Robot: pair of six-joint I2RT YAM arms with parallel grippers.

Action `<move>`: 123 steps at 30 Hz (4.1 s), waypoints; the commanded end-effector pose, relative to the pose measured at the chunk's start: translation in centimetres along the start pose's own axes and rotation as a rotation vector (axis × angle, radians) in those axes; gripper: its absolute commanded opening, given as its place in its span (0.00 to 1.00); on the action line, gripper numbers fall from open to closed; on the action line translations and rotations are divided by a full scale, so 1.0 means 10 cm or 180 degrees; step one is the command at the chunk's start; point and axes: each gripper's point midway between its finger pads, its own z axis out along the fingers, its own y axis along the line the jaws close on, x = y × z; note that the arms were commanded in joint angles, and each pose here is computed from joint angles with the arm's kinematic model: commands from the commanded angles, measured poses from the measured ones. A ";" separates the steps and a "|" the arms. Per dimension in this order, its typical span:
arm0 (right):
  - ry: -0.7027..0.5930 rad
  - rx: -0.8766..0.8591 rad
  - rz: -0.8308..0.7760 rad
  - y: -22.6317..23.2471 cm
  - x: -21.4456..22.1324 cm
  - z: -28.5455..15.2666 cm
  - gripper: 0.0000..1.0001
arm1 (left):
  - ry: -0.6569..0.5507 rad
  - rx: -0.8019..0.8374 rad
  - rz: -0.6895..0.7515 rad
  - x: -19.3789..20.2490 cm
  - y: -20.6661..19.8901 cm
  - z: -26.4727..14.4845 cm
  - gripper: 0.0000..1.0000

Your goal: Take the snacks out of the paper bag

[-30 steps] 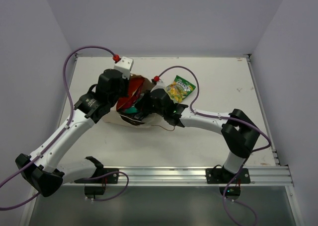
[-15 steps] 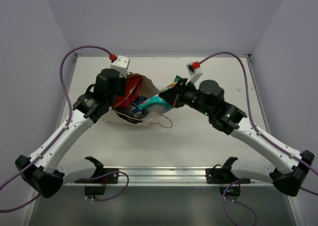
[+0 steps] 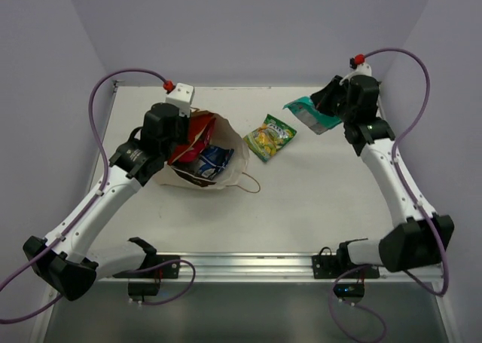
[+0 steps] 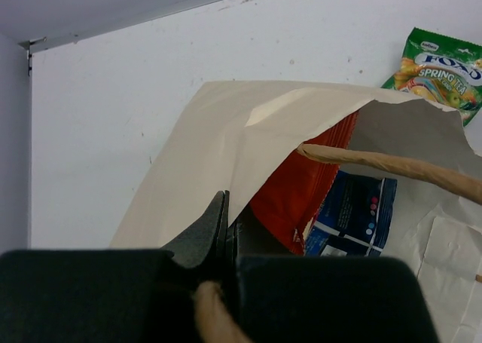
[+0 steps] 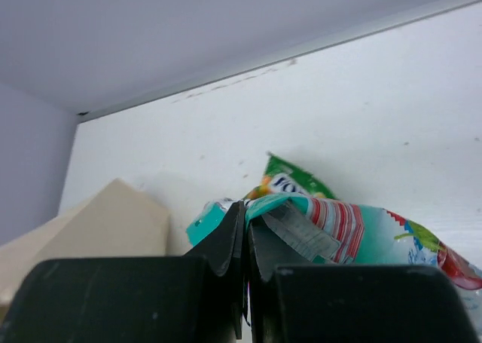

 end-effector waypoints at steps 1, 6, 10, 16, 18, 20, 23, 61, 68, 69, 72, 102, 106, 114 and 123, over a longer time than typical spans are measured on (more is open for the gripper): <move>-0.0365 0.0059 0.0003 -0.37 -0.38 0.52 0.00 | -0.0152 -0.0007 -0.0061 -0.13 0.05 -0.06 0.00; -0.0114 0.0336 0.0348 -1.08 0.12 1.20 0.00 | -0.0128 0.0051 -0.0051 -0.12 0.02 -0.06 0.00; 0.0267 0.0782 0.0667 -1.51 0.75 1.19 0.01 | -0.0118 0.0079 -0.0008 -0.12 0.02 -0.09 0.00; 0.0757 0.1402 0.1332 -1.75 1.49 0.58 0.14 | -0.0127 0.0108 0.0028 -0.16 0.03 -0.16 0.00; 0.0864 0.1525 0.1368 -1.78 1.67 0.37 0.30 | -0.0123 0.0113 0.0030 -0.15 0.04 -0.19 0.00; 0.0789 0.1409 0.1258 -1.61 1.61 0.21 0.51 | -0.0113 0.0137 0.0034 -0.14 0.03 -0.21 0.00; 0.0725 0.1075 0.0907 -1.10 1.47 0.04 0.76 | -0.0098 0.0156 0.0029 -0.11 0.03 -0.22 0.00; 0.1454 0.0182 0.0068 1.64 3.25 0.35 0.78 | -0.0098 0.0419 -0.0182 -0.12 -0.20 -0.09 0.00; 0.1260 0.0117 0.0117 1.65 3.30 0.52 0.43 | -0.0095 0.0449 -0.0201 -0.12 -0.21 -0.12 0.00; 0.1230 0.0112 0.0096 1.65 3.28 0.51 0.35 | -0.0077 0.0447 -0.0195 -0.09 -0.21 -0.11 0.00; 0.1108 0.0087 -0.0001 1.63 3.16 0.50 0.05 | -0.0048 0.0382 -0.0176 -0.03 -0.17 -0.10 0.00; -0.0173 -0.0429 -0.0147 0.75 0.34 -0.85 0.00 | 0.0177 -0.0237 -0.0085 0.32 0.19 0.30 0.00; 0.0282 -0.0438 -0.0195 0.60 0.76 -0.65 0.00 | 0.0126 -0.0253 -0.0066 0.25 0.22 0.29 0.00; 0.1323 -0.1709 -0.0046 0.92 1.92 -0.39 0.00 | 0.0085 -0.0158 0.0038 0.11 0.21 0.20 0.00; 0.1889 -0.0845 0.0386 0.05 2.98 -0.19 0.07 | 0.0017 -0.0070 0.0088 -0.05 0.22 0.04 0.00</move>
